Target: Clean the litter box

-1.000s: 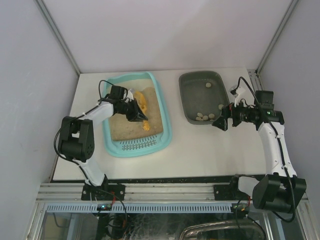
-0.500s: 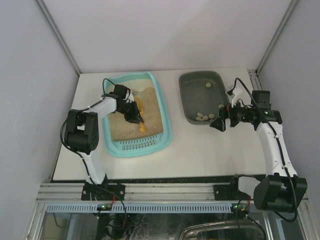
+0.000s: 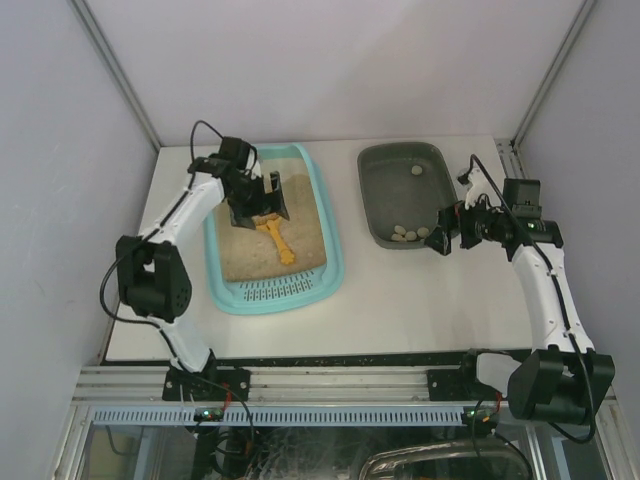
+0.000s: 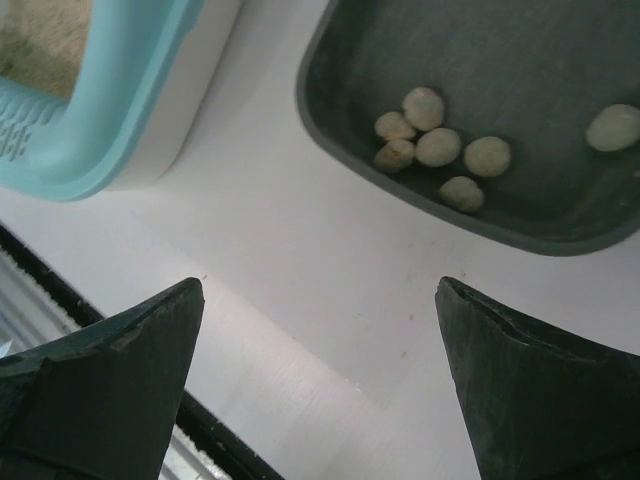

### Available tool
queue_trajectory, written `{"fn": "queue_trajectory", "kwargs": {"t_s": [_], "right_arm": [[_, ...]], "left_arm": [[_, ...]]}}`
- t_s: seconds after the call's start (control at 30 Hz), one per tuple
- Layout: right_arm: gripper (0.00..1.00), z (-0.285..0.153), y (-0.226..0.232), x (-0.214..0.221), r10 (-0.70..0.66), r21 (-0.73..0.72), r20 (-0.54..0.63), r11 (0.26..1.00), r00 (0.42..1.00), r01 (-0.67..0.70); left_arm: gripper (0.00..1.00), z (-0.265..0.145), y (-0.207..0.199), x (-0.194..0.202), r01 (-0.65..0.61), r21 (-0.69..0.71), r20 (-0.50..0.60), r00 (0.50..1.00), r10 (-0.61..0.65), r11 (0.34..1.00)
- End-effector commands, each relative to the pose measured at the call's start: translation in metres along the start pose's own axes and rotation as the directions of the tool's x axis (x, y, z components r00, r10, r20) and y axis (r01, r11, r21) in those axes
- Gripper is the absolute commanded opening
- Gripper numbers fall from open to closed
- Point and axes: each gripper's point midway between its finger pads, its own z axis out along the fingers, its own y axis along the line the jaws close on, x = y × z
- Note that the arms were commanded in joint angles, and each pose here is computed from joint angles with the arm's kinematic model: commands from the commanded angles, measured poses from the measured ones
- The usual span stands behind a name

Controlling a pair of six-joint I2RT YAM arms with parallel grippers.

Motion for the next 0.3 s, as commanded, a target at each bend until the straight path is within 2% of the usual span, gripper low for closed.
{"fn": "queue_trajectory", "kwargs": {"t_s": [0.0,0.1,0.2,0.27], "right_arm": [[1.00,-0.003,-0.030,-0.021,0.034,0.202,0.081,0.978,0.996,-0.050],[1.00,-0.004,-0.040,-0.025,0.037,0.274,0.092,0.960,0.995,-0.061],[1.00,-0.005,-0.042,-0.023,-0.022,0.310,0.088,0.951,0.996,-0.006],[1.00,-0.015,-0.056,-0.030,-0.046,0.417,0.136,0.909,0.990,-0.015]], "left_arm": [[1.00,-0.102,-0.019,-0.020,-0.080,-0.070,0.195,0.976,0.092,0.994],[1.00,-0.148,-0.021,-0.023,-0.082,-0.113,0.285,0.952,0.111,0.990],[1.00,-0.190,-0.022,-0.026,-0.073,-0.140,0.386,0.914,0.123,0.987],[1.00,-0.216,-0.017,-0.030,-0.050,-0.179,0.461,0.878,0.128,0.983]]}}
